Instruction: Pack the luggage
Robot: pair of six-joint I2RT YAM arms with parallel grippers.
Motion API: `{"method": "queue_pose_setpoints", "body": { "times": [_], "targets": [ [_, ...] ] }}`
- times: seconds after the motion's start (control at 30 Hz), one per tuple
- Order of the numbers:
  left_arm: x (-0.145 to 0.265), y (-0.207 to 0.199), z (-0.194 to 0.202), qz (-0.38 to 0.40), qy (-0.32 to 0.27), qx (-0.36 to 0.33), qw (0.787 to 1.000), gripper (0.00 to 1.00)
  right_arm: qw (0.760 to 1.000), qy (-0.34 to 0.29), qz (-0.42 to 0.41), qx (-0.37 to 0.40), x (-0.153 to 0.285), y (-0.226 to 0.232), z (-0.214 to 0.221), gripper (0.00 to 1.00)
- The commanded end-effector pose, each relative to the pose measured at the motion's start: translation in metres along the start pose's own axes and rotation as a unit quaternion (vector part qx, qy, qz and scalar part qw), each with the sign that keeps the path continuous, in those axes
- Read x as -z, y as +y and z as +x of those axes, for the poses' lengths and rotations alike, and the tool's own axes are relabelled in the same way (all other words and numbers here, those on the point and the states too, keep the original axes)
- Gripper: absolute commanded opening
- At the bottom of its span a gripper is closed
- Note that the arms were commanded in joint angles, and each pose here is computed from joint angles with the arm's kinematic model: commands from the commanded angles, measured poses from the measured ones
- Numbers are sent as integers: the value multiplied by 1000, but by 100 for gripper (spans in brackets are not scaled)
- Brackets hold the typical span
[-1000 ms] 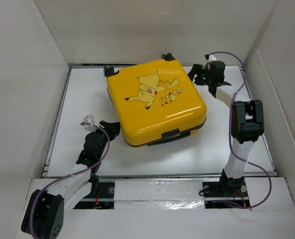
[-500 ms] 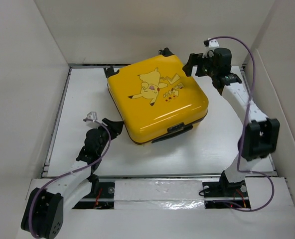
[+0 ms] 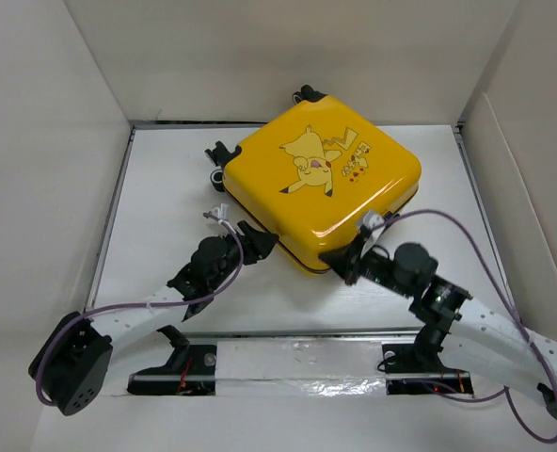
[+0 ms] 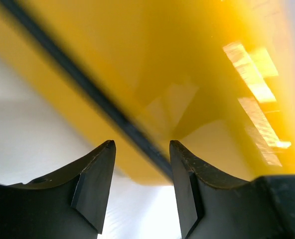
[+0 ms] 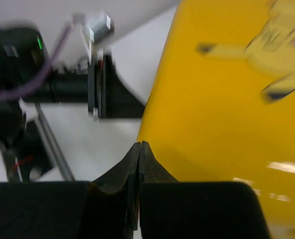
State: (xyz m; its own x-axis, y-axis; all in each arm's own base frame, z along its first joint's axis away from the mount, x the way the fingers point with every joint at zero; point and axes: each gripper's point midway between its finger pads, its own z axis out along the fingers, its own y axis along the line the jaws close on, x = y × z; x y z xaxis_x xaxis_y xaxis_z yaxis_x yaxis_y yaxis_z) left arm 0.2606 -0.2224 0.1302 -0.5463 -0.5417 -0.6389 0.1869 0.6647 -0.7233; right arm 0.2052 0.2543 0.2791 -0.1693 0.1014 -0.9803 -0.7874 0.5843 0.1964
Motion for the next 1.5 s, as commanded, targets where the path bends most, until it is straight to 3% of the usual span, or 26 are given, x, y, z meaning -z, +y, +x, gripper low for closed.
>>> {"method": "queue_pose_setpoints", "body": {
  "times": [0.0,0.2,0.43,0.47,0.53,0.57,0.7,0.8,1.0,1.2,1.33,1.43,1.47],
  "targets": [
    [5,-72,-59,99,-99,35,990,45,999,0,34,-39,15,2,58,0],
    [23,-72,-96,69,-166,38,983,50,992,2,92,-81,29,-11,113,0],
    [20,-19,-196,-46,-273,84,957,78,988,13,130,-85,25,-24,127,0],
    [16,-15,-206,-49,-268,87,958,84,988,14,128,-84,25,-23,126,1],
    [-2,10,-239,-82,-271,108,953,87,989,18,123,-82,25,-22,128,6],
    [-11,9,-242,-70,-251,110,959,88,989,20,122,-82,26,-21,128,17],
    [-68,22,-262,-78,-188,108,973,92,988,36,128,-84,33,-23,138,40],
    [-96,32,-262,-102,-151,98,978,92,987,36,129,-86,39,-24,140,43],
    [-113,54,-255,-109,-137,115,978,93,988,22,126,-87,47,-24,135,45],
    [-135,48,-254,-63,-128,141,980,91,987,22,131,-88,47,-25,135,46],
    [-142,44,-257,-40,-132,156,978,82,987,31,129,-88,45,-24,138,46],
    [-148,40,-260,-20,-136,161,977,62,987,41,131,-82,45,-24,141,46],
    [-147,35,-260,-5,-136,170,976,48,987,43,132,-81,45,-24,141,46]
  ]
}}
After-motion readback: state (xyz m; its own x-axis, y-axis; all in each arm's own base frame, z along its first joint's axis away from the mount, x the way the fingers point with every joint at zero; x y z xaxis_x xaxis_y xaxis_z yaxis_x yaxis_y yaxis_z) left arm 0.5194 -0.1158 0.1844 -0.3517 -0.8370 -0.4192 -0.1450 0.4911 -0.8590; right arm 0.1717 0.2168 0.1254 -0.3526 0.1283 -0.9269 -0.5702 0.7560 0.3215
